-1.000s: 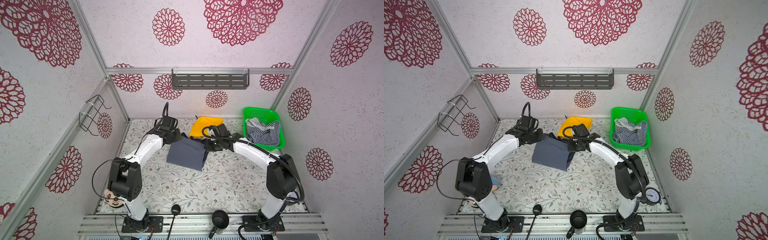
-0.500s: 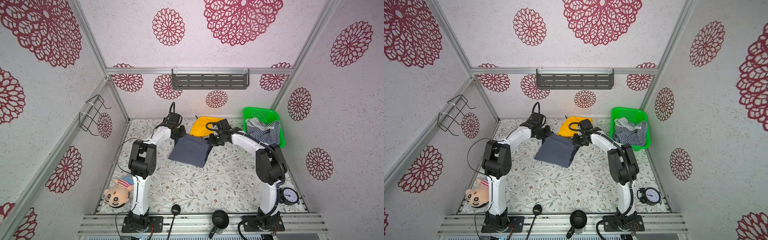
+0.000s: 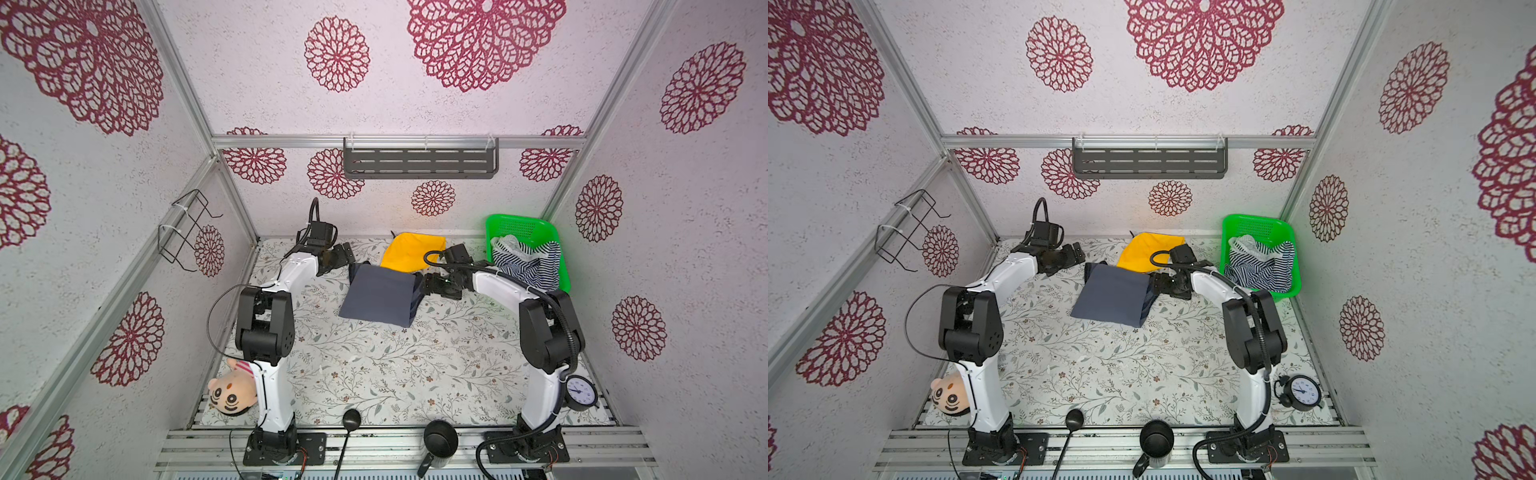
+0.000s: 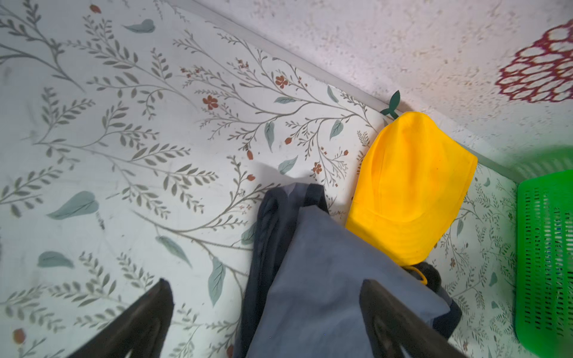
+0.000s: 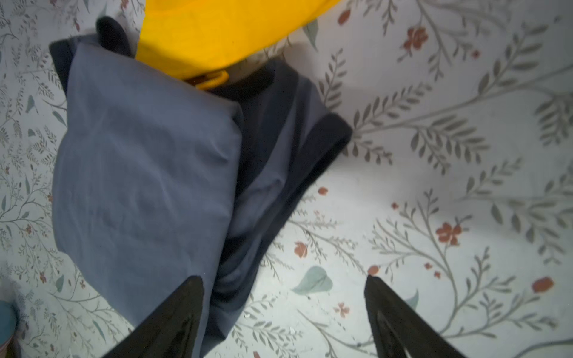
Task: Fold and stack tank tops
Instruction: Fold the tank top at the top-center of the table, then move the tank top to the top-left of the table.
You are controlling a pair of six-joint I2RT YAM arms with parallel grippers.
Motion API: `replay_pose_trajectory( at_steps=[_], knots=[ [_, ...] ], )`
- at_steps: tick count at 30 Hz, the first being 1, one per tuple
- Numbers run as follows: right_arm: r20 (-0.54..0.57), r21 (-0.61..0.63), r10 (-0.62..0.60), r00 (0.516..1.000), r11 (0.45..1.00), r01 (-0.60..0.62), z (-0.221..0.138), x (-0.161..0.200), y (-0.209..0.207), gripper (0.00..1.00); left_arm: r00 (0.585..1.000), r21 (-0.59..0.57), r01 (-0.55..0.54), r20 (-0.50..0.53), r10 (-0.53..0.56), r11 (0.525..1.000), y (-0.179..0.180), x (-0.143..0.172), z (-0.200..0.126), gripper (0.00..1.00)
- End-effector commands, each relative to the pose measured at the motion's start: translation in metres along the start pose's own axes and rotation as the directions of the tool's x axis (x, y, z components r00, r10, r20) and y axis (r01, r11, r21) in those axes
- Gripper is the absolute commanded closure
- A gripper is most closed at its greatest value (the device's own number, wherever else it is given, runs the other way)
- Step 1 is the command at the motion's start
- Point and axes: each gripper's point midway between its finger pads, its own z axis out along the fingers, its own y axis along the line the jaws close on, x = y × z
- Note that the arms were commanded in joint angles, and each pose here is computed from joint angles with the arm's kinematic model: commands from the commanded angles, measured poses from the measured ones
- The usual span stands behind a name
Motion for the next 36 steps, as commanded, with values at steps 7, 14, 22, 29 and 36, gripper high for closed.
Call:
replay_pose_trajectory(
  at_steps=[7, 14, 22, 29, 36],
  knots=[
    [0.062, -0.093, 0.077, 0.995, 0.993, -0.071, 0.021, -0.003, 0.041, 0.15, 0.987, -0.005, 0.001, -0.163, -0.002, 1.000, 0.007, 0.072, 0.042, 0.03],
    [0.052, -0.115, 0.129, 0.990, 0.986, -0.122, 0.054, 0.007, 0.047, 0.22, 0.975, 0.012, 0.011, -0.223, -0.008, 1.000, 0.001, 0.101, 0.062, 0.00],
    [0.063, -0.154, 0.155, 0.986, 0.978, -0.144, 0.063, 0.004, 0.057, 0.68, 0.974, -0.016, -0.022, -0.224, 0.018, 1.000, -0.004, 0.105, 0.062, 0.63],
    [0.065, -0.207, 0.060, 0.996, 0.977, -0.046, 0.057, -0.007, 0.092, 0.96, 0.991, -0.069, -0.077, -0.117, 0.069, 0.995, -0.002, 0.066, 0.023, 1.00],
    [0.086, -0.322, -0.087, 0.993, 0.940, 0.110, 0.082, -0.026, 0.159, 1.00, 0.998, -0.178, -0.023, -0.063, 0.012, 0.984, 0.056, 0.030, 0.008, 1.00]
  ],
)
